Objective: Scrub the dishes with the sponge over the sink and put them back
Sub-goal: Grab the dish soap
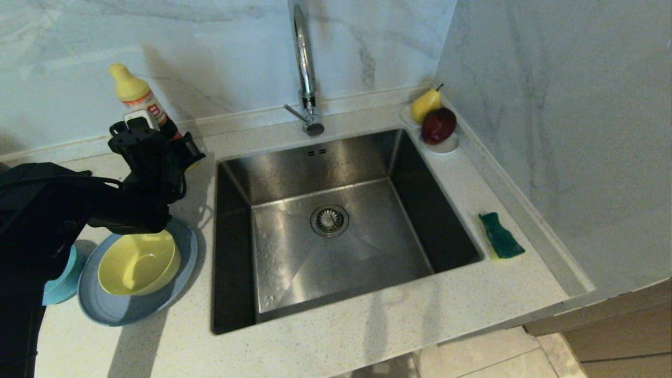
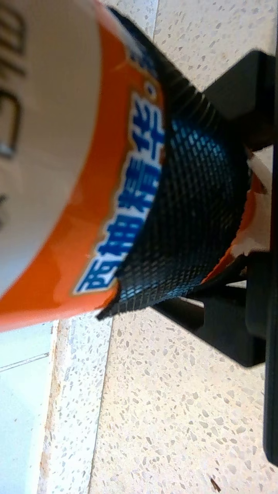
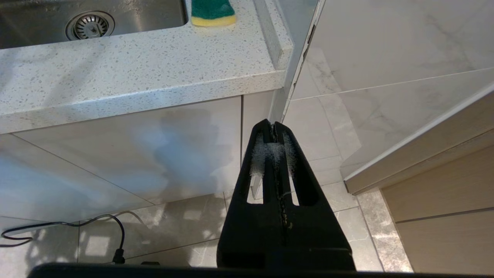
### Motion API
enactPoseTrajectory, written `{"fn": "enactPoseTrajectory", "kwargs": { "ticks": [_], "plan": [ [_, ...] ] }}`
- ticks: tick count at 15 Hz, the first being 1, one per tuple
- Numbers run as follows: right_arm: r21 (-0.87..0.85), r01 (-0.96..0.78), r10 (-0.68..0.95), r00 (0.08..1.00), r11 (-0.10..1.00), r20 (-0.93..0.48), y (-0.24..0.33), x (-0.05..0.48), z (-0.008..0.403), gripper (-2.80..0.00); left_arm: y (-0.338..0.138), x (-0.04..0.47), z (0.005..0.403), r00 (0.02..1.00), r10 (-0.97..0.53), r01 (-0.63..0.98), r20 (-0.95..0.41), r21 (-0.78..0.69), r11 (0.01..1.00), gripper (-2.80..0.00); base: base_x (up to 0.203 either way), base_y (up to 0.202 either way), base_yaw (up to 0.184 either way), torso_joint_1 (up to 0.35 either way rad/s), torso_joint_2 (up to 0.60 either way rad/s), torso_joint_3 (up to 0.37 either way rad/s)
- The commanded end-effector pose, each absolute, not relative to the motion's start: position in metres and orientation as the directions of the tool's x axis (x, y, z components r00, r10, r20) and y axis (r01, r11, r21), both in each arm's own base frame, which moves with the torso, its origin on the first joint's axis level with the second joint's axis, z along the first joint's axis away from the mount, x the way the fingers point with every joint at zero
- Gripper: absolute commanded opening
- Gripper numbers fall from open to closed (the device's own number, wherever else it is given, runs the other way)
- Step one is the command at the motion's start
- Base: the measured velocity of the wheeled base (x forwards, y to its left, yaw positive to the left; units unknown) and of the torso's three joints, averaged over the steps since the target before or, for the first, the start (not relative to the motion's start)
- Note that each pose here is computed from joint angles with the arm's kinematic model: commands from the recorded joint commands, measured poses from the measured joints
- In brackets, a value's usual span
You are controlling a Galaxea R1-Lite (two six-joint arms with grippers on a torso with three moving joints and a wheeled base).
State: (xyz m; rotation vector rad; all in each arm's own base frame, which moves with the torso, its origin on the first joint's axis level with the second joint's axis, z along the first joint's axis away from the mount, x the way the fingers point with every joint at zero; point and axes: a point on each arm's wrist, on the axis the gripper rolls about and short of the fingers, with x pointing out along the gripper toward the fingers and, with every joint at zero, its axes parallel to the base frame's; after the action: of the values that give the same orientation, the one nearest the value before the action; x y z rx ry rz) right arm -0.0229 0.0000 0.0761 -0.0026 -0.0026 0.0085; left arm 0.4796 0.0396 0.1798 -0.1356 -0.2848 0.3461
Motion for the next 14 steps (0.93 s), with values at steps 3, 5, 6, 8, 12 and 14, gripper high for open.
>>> {"fn": "enactPoseTrajectory", "kwargs": {
  "ticks": [3, 5, 6, 8, 12, 14],
  "plan": [
    [-0.003, -0.009, 0.009, 1.000, 1.000, 0.003, 0.000, -0.023, 0.076, -2.80, 0.041, 0.480, 0.187, 0.888, 0.367, -0.324, 0.276, -0.190, 0.927, -2.80, 0.000, 0.000, 0.000, 0.000, 0.00, 0.000],
    [-0.003, -0.009, 0.009, 1.000, 1.000, 0.003, 0.000, -0.023, 0.076, -2.80, 0.040, 0.478, 0.193, 0.877, 0.386, -0.339, 0.285, -0.201, 0.919, -2.80, 0.000, 0.000, 0.000, 0.000, 0.00, 0.000],
    [-0.003, -0.009, 0.009, 1.000, 1.000, 0.003, 0.000, -0.023, 0.076, -2.80, 0.041, 0.475, 0.202, 0.864, 0.406, -0.354, 0.299, -0.212, 0.911, -2.80, 0.000, 0.000, 0.000, 0.000, 0.00, 0.000],
    [-0.003, -0.009, 0.009, 1.000, 1.000, 0.003, 0.000, -0.023, 0.076, -2.80, 0.040, 0.463, 0.223, 0.847, 0.418, -0.356, 0.328, -0.234, 0.905, -2.80, 0.000, 0.000, 0.000, 0.000, 0.00, 0.000],
    [-0.003, -0.009, 0.009, 1.000, 1.000, 0.003, 0.000, -0.023, 0.076, -2.80, 0.036, 0.429, 0.268, 0.827, 0.419, -0.342, 0.375, -0.255, 0.904, -2.80, 0.000, 0.000, 0.000, 0.000, 0.00, 0.000],
    [-0.003, -0.009, 0.009, 1.000, 1.000, 0.003, 0.000, -0.023, 0.076, -2.80, 0.028, 0.401, 0.292, 0.826, 0.406, -0.323, 0.391, -0.260, 0.910, -2.80, 0.000, 0.000, 0.000, 0.000, 0.00, 0.000]
  ]
}}
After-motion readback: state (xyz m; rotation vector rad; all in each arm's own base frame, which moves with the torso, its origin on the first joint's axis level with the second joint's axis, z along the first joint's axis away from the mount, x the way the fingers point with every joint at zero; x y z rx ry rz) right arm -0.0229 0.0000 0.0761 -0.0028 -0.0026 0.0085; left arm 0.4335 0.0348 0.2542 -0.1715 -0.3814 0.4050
